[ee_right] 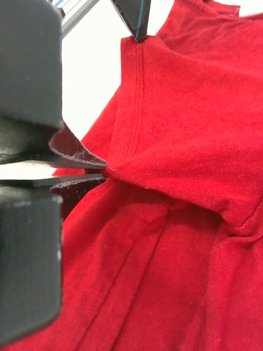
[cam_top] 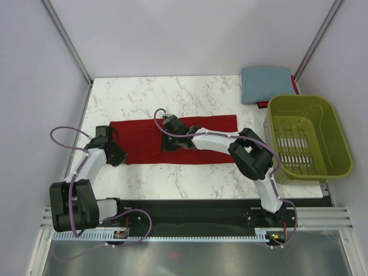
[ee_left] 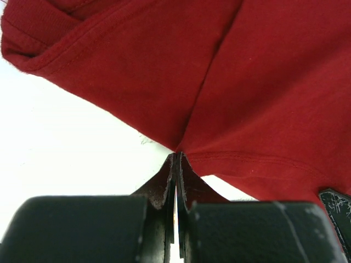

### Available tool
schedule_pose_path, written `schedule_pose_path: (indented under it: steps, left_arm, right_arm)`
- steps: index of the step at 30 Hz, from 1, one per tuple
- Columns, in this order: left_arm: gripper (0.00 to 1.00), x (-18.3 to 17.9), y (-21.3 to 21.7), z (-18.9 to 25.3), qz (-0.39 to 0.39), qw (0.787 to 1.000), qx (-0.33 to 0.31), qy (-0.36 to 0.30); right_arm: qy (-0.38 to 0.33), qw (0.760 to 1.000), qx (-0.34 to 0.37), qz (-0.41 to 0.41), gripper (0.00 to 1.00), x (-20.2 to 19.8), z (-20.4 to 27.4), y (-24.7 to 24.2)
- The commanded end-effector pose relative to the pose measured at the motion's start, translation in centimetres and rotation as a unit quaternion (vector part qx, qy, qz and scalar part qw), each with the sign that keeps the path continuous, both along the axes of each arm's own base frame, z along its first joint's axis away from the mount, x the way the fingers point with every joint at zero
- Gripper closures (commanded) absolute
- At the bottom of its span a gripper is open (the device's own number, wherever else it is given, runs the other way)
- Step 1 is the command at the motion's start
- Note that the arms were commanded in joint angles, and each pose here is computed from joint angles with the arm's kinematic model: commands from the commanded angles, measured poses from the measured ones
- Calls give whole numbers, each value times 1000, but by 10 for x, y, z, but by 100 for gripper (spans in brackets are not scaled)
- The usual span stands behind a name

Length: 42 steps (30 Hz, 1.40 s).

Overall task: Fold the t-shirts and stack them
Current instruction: Fold the tshirt

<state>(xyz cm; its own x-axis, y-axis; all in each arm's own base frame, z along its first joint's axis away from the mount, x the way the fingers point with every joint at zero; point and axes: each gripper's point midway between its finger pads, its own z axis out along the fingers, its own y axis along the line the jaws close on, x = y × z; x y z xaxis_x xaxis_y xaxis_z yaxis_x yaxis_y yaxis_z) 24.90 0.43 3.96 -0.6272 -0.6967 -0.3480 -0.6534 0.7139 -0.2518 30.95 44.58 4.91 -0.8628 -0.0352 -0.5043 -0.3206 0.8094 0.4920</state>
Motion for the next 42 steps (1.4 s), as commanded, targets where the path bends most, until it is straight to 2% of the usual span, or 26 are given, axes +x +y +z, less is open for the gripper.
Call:
schedule_pose_path:
  steps: [1, 5, 10, 12, 13, 14, 17, 32, 42]
  left_arm:
    - [98, 20, 3, 11, 16, 999, 1, -30]
    - [98, 25, 5, 13, 12, 999, 5, -34]
    - [98, 28, 9, 15, 12, 999, 14, -35]
    - [98, 31, 9, 17, 12, 999, 13, -37]
    - [98, 32, 10, 17, 14, 999, 12, -37]
    - [98, 32, 11, 17, 15, 999, 12, -37]
    - [98, 37, 13, 18, 16, 999, 13, -35]
    - [98, 71, 34, 13, 43, 999, 28, -17]
    - [98, 88, 40, 18, 32, 999, 40, -18]
  right_arm:
    - [-8, 1000, 26, 11, 84, 11, 14, 13]
    - [0, 1000, 29, 10, 77, 10, 10, 16]
    - [9, 1000, 24, -1, 73, 8, 1, 12]
    - [9, 1000, 26, -3, 78, 9, 0, 12]
    - [8, 1000, 28, -3, 83, 9, 1, 13]
    - [8, 1000, 28, -4, 92, 10, 2, 13]
    - [5, 999, 36, -9, 99, 14, 9, 15]
    - [54, 989, 132, -33, 100, 65, 9, 18]
    - [60, 978, 201, -17, 95, 73, 36, 40]
